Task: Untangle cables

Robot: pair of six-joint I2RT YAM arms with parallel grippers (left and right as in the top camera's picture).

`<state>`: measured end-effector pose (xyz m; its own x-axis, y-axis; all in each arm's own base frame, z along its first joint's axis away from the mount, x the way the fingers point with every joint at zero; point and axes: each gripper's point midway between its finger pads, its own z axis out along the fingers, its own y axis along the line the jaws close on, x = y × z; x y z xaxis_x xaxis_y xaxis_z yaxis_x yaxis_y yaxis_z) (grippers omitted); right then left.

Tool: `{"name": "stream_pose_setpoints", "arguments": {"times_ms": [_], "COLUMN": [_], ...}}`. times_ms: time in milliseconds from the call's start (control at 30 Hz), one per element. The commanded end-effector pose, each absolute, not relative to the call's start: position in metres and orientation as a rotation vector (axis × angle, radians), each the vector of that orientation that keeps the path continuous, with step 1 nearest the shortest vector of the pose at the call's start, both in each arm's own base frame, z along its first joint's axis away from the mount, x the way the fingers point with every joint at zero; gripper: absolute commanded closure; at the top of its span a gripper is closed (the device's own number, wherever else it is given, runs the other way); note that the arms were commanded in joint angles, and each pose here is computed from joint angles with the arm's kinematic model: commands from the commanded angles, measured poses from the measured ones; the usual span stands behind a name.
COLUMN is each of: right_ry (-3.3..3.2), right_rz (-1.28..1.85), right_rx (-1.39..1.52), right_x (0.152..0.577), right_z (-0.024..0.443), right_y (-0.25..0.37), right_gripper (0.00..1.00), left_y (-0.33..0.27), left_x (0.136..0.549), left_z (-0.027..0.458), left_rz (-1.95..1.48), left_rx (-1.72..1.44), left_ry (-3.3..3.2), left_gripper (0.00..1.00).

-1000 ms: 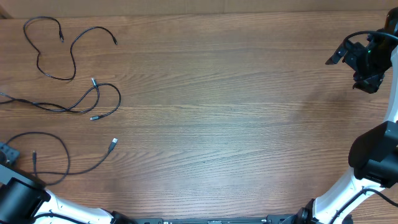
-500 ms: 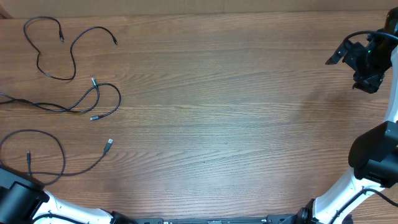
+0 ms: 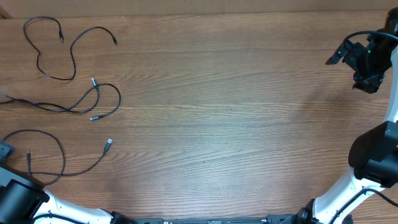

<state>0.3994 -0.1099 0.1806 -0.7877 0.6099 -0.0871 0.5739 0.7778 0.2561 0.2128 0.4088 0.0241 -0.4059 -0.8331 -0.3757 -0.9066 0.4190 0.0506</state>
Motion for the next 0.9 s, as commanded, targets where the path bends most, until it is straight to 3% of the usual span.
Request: {"name": "stream_pose_setpoints", "arguments": {"times_ms": [0,67,167,500,667,867], "right_ry": [2.763,2.763,2.763,2.763,2.763,2.763], "right_rz": [0.319,0.319,0.319,0.319,0.319,0.319], "right_rx": [0.93,0.93,0.93,0.93,0.93,0.93], "right_x": [0.4,0.4,0.4,0.4,0.4,0.4], "right_z": [0.195,0.195,0.195,0.195,0.195,0.195], "right_y": [-0.111,-0.111,-0.111,-0.111,-0.111,-0.111], "right_gripper": [0.0,0.0,0.0,0.0,0.0,0.0], "left_y": [0.399,0.398,0.396,0.381,0.379,0.407], "left_x": [0.209,0.208,0.208,0.197,0.186,0.17], "left_z": [0.005,-0.002,-0.009,-0.059,-0.077,-0.063], "left_rz": [0.328,0.335,0.34,0.267,0.238,0.276], "left_rx": [-1.48,-1.475,-1.472,-1.529,-1.58,-1.646], "left_ry": [2.418,2.408,2.401,2.49,2.501,2.419], "left_gripper": [0.37,0.42,0.58,0.62,0.96,0.96]}}
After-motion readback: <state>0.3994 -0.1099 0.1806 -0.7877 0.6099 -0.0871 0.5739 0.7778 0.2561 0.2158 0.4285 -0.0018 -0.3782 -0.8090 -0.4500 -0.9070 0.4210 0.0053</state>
